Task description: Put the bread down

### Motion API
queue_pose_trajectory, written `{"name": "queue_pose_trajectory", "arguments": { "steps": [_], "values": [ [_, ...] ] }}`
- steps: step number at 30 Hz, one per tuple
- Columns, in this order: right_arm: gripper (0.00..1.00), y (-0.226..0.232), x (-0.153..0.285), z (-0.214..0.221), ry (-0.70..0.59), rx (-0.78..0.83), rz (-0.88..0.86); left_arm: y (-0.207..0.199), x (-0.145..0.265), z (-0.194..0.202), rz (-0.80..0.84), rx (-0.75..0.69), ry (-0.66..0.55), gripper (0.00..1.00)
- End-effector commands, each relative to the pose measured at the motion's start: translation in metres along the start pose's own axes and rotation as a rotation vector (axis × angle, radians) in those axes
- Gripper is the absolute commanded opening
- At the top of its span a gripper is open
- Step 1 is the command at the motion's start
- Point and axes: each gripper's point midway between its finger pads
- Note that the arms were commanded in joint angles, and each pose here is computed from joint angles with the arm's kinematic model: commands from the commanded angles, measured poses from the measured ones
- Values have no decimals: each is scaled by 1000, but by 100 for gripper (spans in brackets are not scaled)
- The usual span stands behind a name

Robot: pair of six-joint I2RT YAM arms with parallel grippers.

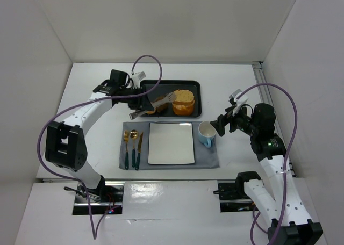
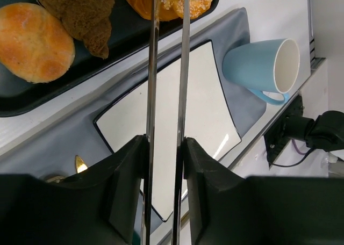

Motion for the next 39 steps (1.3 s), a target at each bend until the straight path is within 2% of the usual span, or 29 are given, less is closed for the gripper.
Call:
{"name": "queue_pose_trajectory", "arguments": {
  "steps": [1, 3, 10, 11, 18, 24, 31, 34, 39],
  "values": [
    [100, 4, 6, -19, -45, 40, -3, -13, -2, -6, 75, -15, -9, 45],
    [100, 4, 6, -19, -45, 40, -3, -13, -4, -4, 86, 1, 0, 34],
    [100, 5, 7, -17, -45, 40, -3, -9, -3, -4, 98, 29, 0, 11],
    [100, 5, 7, -17, -45, 40, -3, -11, 0, -9, 99, 12, -20, 0],
    [100, 5, 7, -17, -45, 40, -3, -22, 35, -26, 116, -6, -124, 0],
    [100, 5, 7, -17, -45, 40, -3, -32, 52, -19, 111, -20, -150, 0],
    [100, 4, 9, -19, -53, 45, 6, -41, 69, 50, 78, 3, -143, 0],
    [100, 4, 9, -19, -53, 45, 6, -56, 85, 67, 77, -31, -173, 0],
    [100, 4, 9, -21, -61, 50, 7, -72, 84, 99, 66, -29, -145, 0]
  ]
}}
Point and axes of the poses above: each gripper's point midway between its finger pads, its own x axis back along the fingers, its own y axis along the line the jaws close on, z = x × y, and after that the axes turned 10 degrees about -x, right-handed
